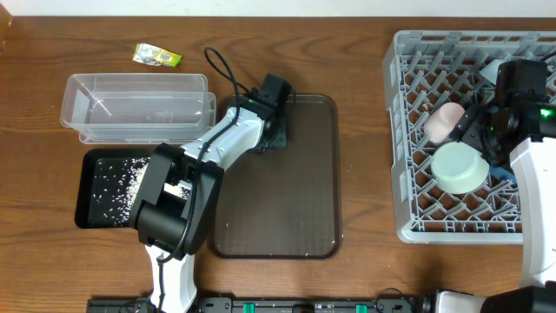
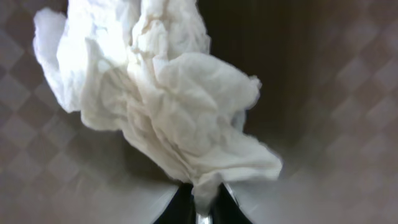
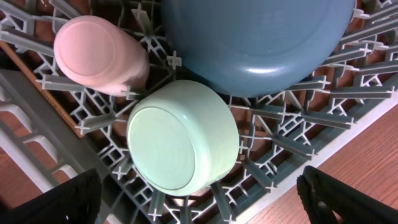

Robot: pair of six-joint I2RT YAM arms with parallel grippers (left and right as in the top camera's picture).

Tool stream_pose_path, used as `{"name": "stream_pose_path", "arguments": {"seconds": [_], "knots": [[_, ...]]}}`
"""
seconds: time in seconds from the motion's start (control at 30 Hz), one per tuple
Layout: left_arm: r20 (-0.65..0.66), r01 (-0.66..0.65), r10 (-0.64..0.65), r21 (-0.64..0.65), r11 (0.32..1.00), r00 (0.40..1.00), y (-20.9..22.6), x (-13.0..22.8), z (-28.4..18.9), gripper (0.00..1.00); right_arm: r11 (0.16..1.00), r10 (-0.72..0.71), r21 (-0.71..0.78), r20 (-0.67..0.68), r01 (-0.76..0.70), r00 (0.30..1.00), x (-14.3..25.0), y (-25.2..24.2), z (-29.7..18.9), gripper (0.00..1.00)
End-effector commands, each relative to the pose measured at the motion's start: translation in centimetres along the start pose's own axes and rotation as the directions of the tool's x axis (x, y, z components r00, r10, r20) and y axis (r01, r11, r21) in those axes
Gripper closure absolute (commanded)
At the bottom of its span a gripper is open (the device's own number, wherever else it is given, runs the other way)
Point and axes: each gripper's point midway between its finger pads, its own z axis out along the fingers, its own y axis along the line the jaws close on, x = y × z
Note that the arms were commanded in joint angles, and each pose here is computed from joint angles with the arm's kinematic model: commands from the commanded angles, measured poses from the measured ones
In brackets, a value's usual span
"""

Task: Sort waste into correct bins and load items into the dishwasher rack
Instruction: 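Grasp the white tissue with the left gripper and lift it, then carry the tissue to the clear bin and open the left gripper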

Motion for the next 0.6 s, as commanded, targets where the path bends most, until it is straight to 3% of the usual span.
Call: {"name": "stream_pose_path", "arguments": {"seconds": [0.0,0.43,0.57], "knots": [[0.059,0.003,-0.003,0.006,1.000,0.998,-0.1,-1.4,-2.7,0.94,1.000,0.016,0.006,0.010,-0.016,1.000,-0.3,-0.1,-0.1,0.01],[0.321,0.034,-0.070,0.119,0.992,0.944,0.2,-4.1,-16.7,0.94,1.000,0.016,0.006,0.010,-0.016,1.000,-0.3,-0.1,-0.1,0.01],[0.391,0.093,-0.110,0.063,0.994,0.914,2.1,-5.0,-18.3,0.94,1.000,0.016,0.006,0.010,-0.016,1.000,-0.3,-0.1,-0.1,0.01]]}}
